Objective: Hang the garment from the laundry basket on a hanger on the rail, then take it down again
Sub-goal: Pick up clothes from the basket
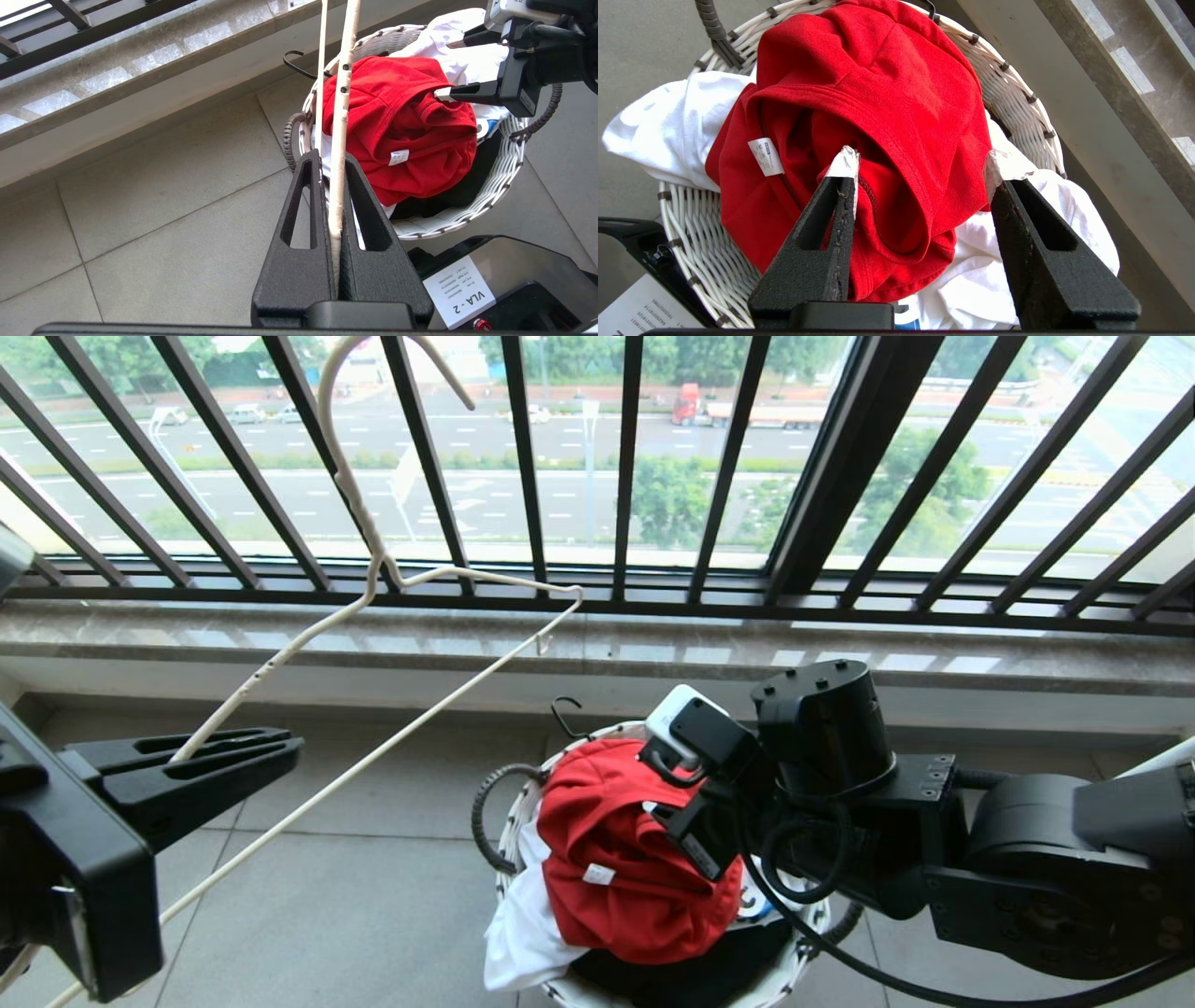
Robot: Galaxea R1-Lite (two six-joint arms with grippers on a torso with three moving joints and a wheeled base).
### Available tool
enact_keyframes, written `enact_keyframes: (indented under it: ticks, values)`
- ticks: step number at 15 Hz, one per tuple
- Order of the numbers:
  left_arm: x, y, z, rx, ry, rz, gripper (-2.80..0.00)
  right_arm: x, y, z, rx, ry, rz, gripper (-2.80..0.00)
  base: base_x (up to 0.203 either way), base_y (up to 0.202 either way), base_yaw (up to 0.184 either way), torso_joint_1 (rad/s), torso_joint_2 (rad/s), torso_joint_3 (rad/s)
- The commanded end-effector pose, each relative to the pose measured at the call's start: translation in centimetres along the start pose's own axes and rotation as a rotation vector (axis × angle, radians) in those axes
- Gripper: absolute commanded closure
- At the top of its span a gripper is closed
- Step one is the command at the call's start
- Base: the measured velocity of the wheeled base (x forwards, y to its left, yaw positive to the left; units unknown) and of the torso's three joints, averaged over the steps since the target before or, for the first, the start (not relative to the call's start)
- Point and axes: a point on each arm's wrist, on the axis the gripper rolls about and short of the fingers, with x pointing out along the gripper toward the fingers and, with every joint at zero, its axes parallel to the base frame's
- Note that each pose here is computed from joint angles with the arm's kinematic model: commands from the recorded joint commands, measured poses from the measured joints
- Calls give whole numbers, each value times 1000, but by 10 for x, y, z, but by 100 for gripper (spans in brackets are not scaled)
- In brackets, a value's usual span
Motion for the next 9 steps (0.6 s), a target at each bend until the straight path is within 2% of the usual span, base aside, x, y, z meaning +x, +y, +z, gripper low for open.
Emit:
enact_keyframes:
  ticks: [1, 8, 9]
  values:
    - [0, 0, 0, 1, 3, 4, 0, 13, 5, 1, -17, 9, 7, 0, 0, 0, 0, 0, 0, 0]
    - [2, -1, -1, 5, 9, 2, 0, 21, 24, 6, -58, -1, 47, 0, 0, 0, 0, 0, 0, 0]
    - [2, -1, -1, 5, 9, 2, 0, 21, 26, 8, -59, -7, 49, -280, 0, 0, 0, 0, 0, 0]
